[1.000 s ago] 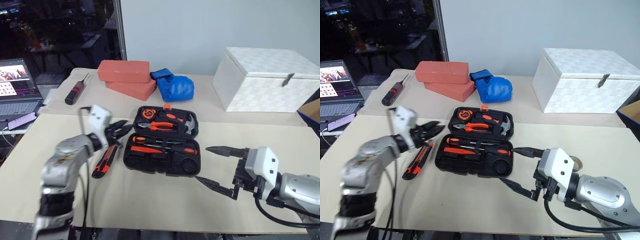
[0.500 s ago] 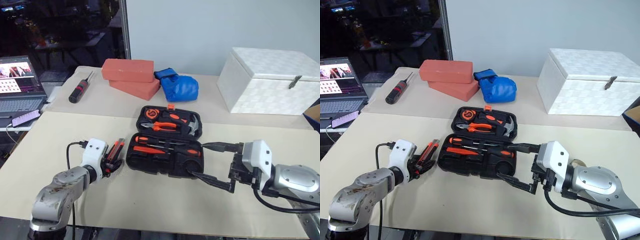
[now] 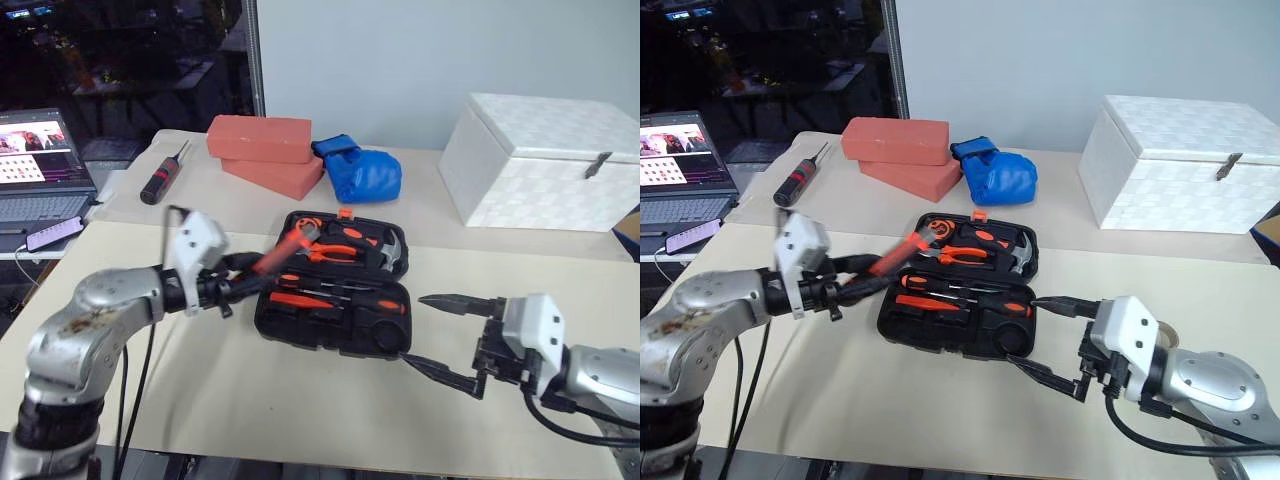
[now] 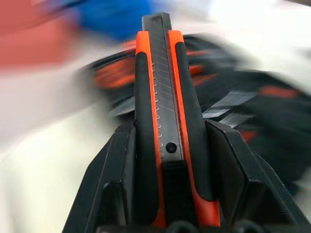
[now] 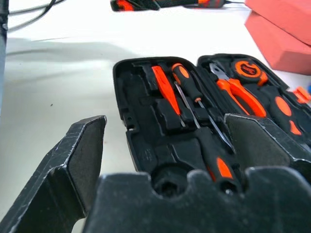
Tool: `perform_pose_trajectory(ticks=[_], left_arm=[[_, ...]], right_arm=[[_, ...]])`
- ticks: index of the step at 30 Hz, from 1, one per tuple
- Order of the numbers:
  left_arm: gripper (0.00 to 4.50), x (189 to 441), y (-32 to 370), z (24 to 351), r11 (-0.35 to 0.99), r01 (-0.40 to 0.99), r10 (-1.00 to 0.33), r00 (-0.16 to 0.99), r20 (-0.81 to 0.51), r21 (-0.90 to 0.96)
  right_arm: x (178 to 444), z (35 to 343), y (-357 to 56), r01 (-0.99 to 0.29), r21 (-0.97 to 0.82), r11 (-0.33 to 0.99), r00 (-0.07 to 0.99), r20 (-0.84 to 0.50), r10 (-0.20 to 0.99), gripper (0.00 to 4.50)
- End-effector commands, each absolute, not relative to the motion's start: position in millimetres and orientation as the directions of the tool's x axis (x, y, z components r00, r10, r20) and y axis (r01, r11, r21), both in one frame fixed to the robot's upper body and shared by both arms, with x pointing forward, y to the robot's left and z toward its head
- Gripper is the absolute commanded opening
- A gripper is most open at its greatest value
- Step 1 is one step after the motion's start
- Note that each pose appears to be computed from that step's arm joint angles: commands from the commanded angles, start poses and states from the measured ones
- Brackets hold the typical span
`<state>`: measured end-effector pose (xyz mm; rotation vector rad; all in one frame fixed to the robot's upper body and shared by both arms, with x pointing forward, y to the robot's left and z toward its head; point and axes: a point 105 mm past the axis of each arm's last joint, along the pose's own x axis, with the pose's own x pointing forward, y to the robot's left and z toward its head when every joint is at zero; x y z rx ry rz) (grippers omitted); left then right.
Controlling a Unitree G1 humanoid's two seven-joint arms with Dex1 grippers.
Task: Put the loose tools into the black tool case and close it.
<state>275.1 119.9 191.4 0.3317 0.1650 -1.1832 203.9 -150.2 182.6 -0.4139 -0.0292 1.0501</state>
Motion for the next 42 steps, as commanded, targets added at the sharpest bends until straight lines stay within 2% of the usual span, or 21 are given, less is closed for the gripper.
perform_pose_trajectory(ticks=[1, 7, 12, 17, 21, 30, 32, 34, 35, 37, 41, 42], left_arm=[[1.67, 269.1, 95.3, 173.6, 0.042, 0.980, -0.896, 0.122, -0.428, 0.192], [1.67, 302.2, 82.4, 149.0, -0.113, 0.964, -0.818, 0.046, -0.573, 0.239], [1.67, 313.0, 90.6, 126.8, -0.205, 0.953, -0.731, 0.001, -0.682, 0.221], [1.67, 308.3, 93.8, 121.1, -0.264, 0.948, -0.706, -0.064, -0.706, 0.178], [1.67, 295.4, 83.7, 119.3, -0.281, 0.951, -0.719, -0.120, -0.685, 0.129], [1.67, 281.5, 68.8, 111.1, -0.235, 0.969, -0.710, -0.122, -0.693, 0.071], [2.69, 282.3, 65.3, 116.5, -0.203, 0.977, -0.738, -0.106, -0.666, 0.070], [3.16, 284.7, 63.8, 131.2, -0.154, 0.987, -0.791, -0.095, -0.604, 0.046], [3.60, 289.2, 65.5, 144.2, -0.109, 0.993, -0.831, -0.073, -0.551, 0.033], [3.60, 294.3, 71.0, 162.9, -0.055, 0.998, -0.883, -0.043, -0.467, 0.012], [3.60, 301.0, 79.5, 178.9, 0.037, 0.999, -0.937, 0.029, -0.348, -0.017], [3.05, 299.3, 80.8, 180.5, 0.054, 0.998, -0.954, 0.047, -0.295, -0.017]], right_arm=[[194.8, 198.6, -157.5, -0.830, -0.404, 0.384, 0.482, -0.174, 0.859, 4.50], [193.0, 204.5, -170.7, -0.819, -0.421, 0.390, 0.509, -0.218, 0.833, 4.50], [188.3, 203.7, -168.0, -0.811, -0.420, 0.408, 0.528, -0.223, 0.819, 4.50], [184.3, 201.5, -165.4, -0.803, -0.414, 0.428, 0.546, -0.225, 0.807, 4.50], [183.1, 200.6, -164.9, -0.800, -0.414, 0.435, 0.554, -0.226, 0.801, 4.50], [183.1, 200.2, -164.9, -0.802, -0.412, 0.433, 0.551, -0.229, 0.803, 4.50], [182.9, 200.2, -164.5, -0.803, -0.411, 0.432, 0.549, -0.229, 0.804, 4.50], [182.5, 199.8, -164.3, -0.804, -0.410, 0.431, 0.548, -0.230, 0.804, 4.50], [182.5, 199.5, -164.4, -0.804, -0.409, 0.432, 0.549, -0.231, 0.803, 4.50], [182.8, 198.4, -164.5, -0.804, -0.406, 0.435, 0.550, -0.231, 0.802, 4.50], [184.0, 197.0, -163.2, -0.802, -0.402, 0.443, 0.554, -0.222, 0.802, 4.50], [184.8, 196.9, -162.5, -0.800, -0.398, 0.450, 0.558, -0.214, 0.802, 4.50]])
